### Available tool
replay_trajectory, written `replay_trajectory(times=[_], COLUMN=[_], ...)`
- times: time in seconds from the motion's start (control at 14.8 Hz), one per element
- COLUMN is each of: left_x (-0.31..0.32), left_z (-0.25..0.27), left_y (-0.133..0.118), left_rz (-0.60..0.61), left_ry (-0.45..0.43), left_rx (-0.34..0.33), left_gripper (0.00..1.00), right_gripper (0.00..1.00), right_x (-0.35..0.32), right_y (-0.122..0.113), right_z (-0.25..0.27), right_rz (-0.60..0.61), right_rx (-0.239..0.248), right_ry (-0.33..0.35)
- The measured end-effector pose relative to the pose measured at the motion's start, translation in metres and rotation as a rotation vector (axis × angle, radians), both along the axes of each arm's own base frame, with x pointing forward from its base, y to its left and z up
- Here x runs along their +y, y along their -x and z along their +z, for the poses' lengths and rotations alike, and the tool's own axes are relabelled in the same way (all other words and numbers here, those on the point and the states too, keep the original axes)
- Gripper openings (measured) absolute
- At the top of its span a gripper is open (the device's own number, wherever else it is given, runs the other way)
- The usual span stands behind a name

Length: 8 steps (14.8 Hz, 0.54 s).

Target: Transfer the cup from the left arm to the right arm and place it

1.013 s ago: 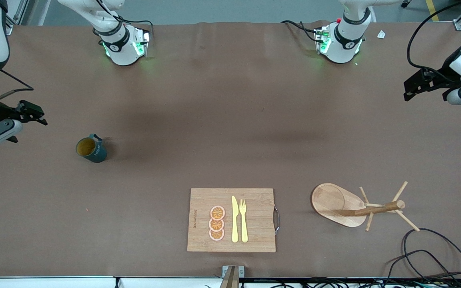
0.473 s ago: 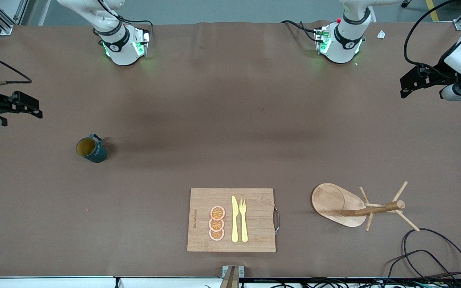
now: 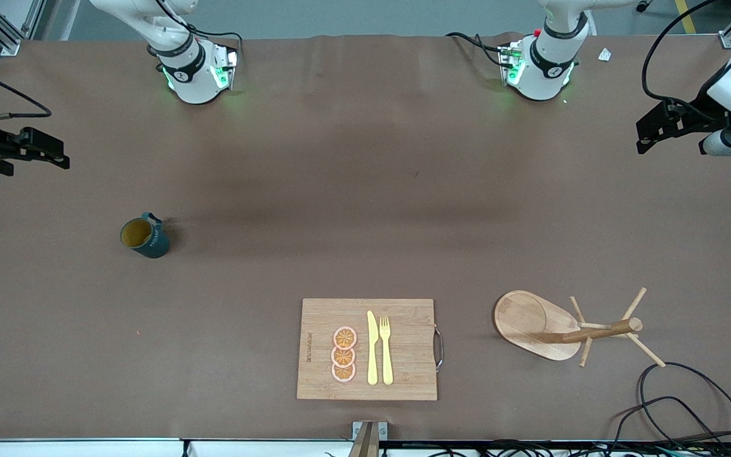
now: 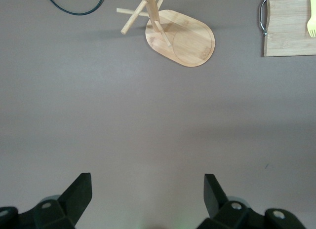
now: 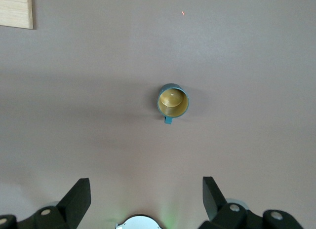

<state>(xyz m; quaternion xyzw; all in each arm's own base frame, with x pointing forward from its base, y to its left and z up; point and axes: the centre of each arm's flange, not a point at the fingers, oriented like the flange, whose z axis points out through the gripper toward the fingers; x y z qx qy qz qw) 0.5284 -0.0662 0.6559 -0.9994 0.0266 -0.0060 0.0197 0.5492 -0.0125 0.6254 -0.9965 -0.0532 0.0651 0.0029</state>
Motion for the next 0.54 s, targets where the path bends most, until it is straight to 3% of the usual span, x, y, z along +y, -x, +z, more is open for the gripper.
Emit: replay_trajectory(times=[0.54], left_x=[0.001], left_z=[0.001], left_y=[0.0], left_rz=[0.005], left_ry=[0.019], left_rx=[0.001], left_gripper=[1.0], right_gripper=[1.0], right_x=[-0.002], right_y=[0.011], right_z=[0.018], right_rz=[-0.009], right_rx=[-0.023], right_ry=[0.002])
